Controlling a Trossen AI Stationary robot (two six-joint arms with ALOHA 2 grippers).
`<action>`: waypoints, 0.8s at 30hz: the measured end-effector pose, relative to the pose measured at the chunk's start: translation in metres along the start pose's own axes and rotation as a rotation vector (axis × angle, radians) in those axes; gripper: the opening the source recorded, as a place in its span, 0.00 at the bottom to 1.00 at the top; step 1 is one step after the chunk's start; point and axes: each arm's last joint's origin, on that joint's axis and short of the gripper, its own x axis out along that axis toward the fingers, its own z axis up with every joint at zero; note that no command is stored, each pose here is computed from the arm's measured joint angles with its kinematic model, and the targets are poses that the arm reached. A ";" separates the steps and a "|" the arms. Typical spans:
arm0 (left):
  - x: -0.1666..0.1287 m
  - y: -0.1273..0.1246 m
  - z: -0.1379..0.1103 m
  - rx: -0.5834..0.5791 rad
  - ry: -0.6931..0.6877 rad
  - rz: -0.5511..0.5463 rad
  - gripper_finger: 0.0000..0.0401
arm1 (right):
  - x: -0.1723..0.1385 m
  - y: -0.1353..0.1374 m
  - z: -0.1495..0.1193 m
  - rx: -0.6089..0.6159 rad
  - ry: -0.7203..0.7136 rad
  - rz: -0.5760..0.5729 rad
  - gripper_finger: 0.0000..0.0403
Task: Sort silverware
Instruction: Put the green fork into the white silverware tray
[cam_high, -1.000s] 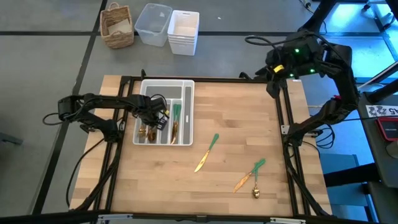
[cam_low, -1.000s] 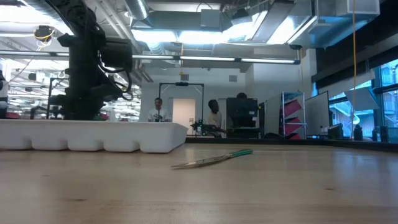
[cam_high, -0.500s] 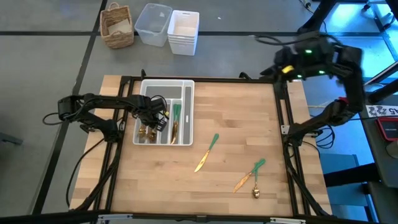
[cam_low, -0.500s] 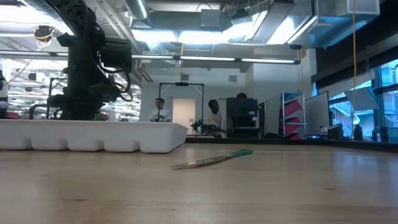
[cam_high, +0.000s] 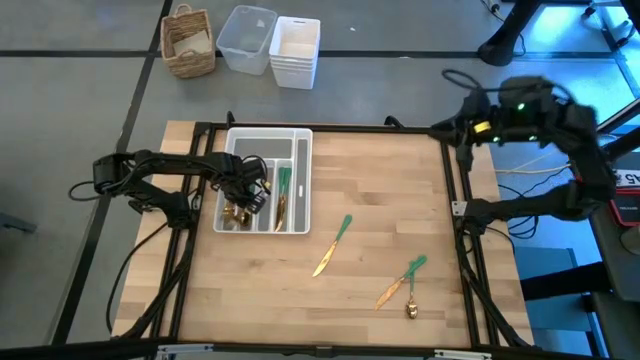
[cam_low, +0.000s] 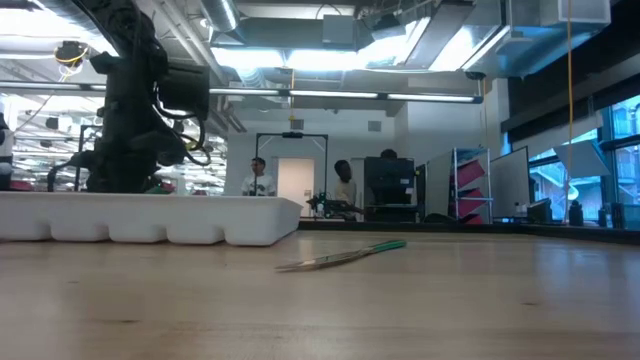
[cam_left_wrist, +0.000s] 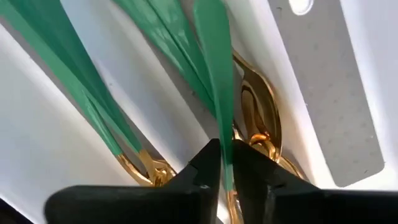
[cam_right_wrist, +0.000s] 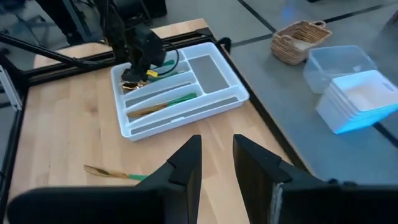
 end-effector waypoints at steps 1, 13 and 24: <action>0.000 0.000 0.000 0.000 0.000 -0.001 0.06 | 0.006 0.000 -0.007 0.009 -0.010 0.009 0.23; -0.014 0.003 -0.004 -0.073 -0.054 -0.056 0.01 | 0.107 -0.004 -0.083 0.082 -0.140 0.170 0.23; -0.058 0.026 -0.028 -0.353 -0.262 -0.130 0.00 | 0.181 -0.005 -0.153 0.296 -0.138 0.260 0.23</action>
